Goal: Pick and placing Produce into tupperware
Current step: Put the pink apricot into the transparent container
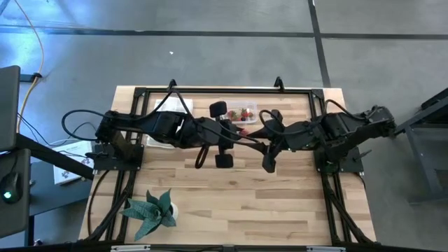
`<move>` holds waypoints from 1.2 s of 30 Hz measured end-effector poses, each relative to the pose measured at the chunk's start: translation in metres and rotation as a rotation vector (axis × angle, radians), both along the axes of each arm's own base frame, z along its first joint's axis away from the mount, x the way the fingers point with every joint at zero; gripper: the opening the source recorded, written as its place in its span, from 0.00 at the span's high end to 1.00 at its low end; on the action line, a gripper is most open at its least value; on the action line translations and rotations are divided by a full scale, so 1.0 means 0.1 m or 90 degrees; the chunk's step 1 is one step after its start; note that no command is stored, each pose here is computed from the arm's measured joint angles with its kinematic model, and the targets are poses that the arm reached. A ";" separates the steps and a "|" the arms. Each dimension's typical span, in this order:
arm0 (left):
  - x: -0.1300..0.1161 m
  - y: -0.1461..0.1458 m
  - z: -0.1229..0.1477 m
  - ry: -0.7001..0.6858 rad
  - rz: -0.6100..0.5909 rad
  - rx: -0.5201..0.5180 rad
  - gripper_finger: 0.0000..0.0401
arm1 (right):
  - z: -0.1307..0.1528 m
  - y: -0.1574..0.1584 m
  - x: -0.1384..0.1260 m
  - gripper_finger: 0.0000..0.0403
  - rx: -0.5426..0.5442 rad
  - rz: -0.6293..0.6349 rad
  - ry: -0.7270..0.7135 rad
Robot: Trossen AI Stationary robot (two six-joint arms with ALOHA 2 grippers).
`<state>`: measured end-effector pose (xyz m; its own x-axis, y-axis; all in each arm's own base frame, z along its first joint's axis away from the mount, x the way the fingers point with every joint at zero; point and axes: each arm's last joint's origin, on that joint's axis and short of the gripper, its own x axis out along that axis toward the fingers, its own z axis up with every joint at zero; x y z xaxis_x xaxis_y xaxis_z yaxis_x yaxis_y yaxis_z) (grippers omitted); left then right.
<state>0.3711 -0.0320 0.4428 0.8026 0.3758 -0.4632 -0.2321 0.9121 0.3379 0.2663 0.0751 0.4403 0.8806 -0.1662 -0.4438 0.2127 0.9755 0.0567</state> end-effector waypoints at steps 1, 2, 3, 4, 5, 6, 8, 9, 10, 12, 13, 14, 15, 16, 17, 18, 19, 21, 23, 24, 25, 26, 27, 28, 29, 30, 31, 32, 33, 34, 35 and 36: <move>0.00 0.00 0.00 0.000 0.000 0.000 0.85 | 0.01 -0.01 -0.01 0.70 0.000 -0.001 -0.001; 0.00 0.00 0.00 -0.001 0.000 0.000 0.85 | 0.01 -0.01 -0.02 0.70 0.001 -0.001 -0.002; 0.00 0.00 0.00 -0.002 0.000 -0.001 0.85 | 0.02 -0.01 -0.03 0.70 0.003 -0.001 -0.004; 0.00 0.00 0.00 -0.002 0.000 -0.001 0.85 | 0.03 -0.01 -0.05 0.70 0.006 -0.002 -0.006; 0.00 0.00 0.00 -0.002 -0.003 -0.002 0.85 | 0.04 -0.02 -0.06 0.70 0.010 -0.004 -0.009; 0.00 -0.01 0.00 -0.001 -0.007 -0.003 0.85 | 0.06 -0.02 -0.08 0.70 0.015 -0.008 -0.013; 0.00 -0.01 0.00 0.001 -0.010 -0.004 0.85 | 0.08 -0.02 -0.13 0.70 0.023 -0.011 -0.019; 0.00 -0.02 0.00 0.001 -0.011 -0.004 0.85 | 0.09 -0.02 -0.15 0.70 0.028 -0.012 -0.019; 0.00 -0.01 0.00 0.001 -0.010 -0.004 0.85 | 0.09 -0.02 -0.17 0.70 0.030 -0.013 -0.016; 0.00 -0.01 0.00 0.001 -0.010 -0.004 0.85 | 0.08 -0.02 -0.18 0.70 0.028 -0.015 -0.009; 0.00 -0.01 0.00 0.001 -0.010 -0.004 0.85 | 0.07 -0.02 -0.18 0.70 0.026 -0.015 -0.005; 0.00 -0.01 0.00 0.000 -0.009 -0.004 0.85 | 0.07 -0.03 -0.18 0.70 0.024 -0.017 -0.004; 0.00 -0.01 0.00 0.001 -0.010 -0.004 0.85 | 0.07 -0.05 -0.17 0.70 0.022 -0.020 -0.003; 0.00 -0.01 0.00 0.000 -0.009 -0.004 0.85 | 0.06 -0.06 -0.16 0.70 0.019 -0.021 -0.001; 0.01 -0.01 0.00 -0.001 -0.008 -0.003 0.85 | 0.06 -0.07 -0.14 0.70 0.016 -0.021 0.001; 0.01 -0.01 0.00 -0.001 -0.008 -0.003 0.85 | 0.05 -0.08 -0.13 0.70 0.014 -0.021 0.004; 0.01 -0.01 0.00 -0.002 -0.008 -0.003 0.85 | 0.04 -0.08 -0.12 0.70 0.014 -0.021 0.006; 0.01 -0.01 0.01 -0.008 -0.011 -0.004 0.85 | 0.04 -0.11 -0.10 0.70 0.014 -0.023 0.008; 0.01 -0.01 0.01 -0.010 -0.017 -0.008 0.85 | 0.03 -0.13 -0.09 0.70 0.018 -0.019 0.011; 0.02 -0.01 0.01 -0.011 -0.017 -0.008 0.85 | 0.03 -0.14 -0.09 0.70 0.022 -0.014 0.013; 0.02 -0.01 0.01 -0.012 -0.017 -0.008 0.85 | 0.03 -0.14 -0.08 0.70 0.024 -0.011 0.013; 0.01 -0.01 0.01 -0.011 -0.017 -0.008 0.85 | 0.03 -0.14 -0.07 0.70 0.021 -0.007 0.012; 0.01 -0.01 0.01 -0.010 -0.018 -0.005 0.85 | 0.03 -0.15 -0.06 0.70 0.020 -0.002 0.010; 0.01 -0.01 0.01 -0.009 -0.020 -0.003 0.85 | 0.04 -0.14 -0.06 0.70 0.020 0.003 0.009; 0.01 -0.01 0.02 -0.010 -0.020 -0.001 0.85 | 0.04 -0.14 -0.06 0.70 0.023 0.010 0.006; 0.01 -0.02 0.02 -0.012 -0.021 -0.001 0.85 | 0.05 -0.14 -0.05 0.70 0.027 0.016 0.002; 0.01 -0.02 0.03 -0.013 -0.022 -0.001 0.85 | 0.05 -0.13 -0.05 0.70 0.026 0.018 -0.001; 0.01 -0.02 0.03 -0.014 -0.022 -0.001 0.85 | 0.05 -0.13 -0.05 0.70 0.025 0.019 -0.002; 0.01 -0.02 0.03 -0.015 -0.022 -0.001 0.85 | 0.05 -0.13 -0.05 0.70 0.024 0.019 -0.001; 0.01 -0.01 0.03 -0.015 -0.021 -0.001 0.85 | 0.05 -0.13 -0.05 0.70 0.025 0.019 -0.001; 0.01 -0.01 0.03 -0.015 -0.020 0.000 0.85 | 0.05 -0.13 -0.05 0.70 0.026 0.020 -0.001; 0.01 -0.01 0.03 -0.015 -0.018 0.000 0.85 | 0.05 -0.13 -0.05 0.70 0.031 0.025 -0.001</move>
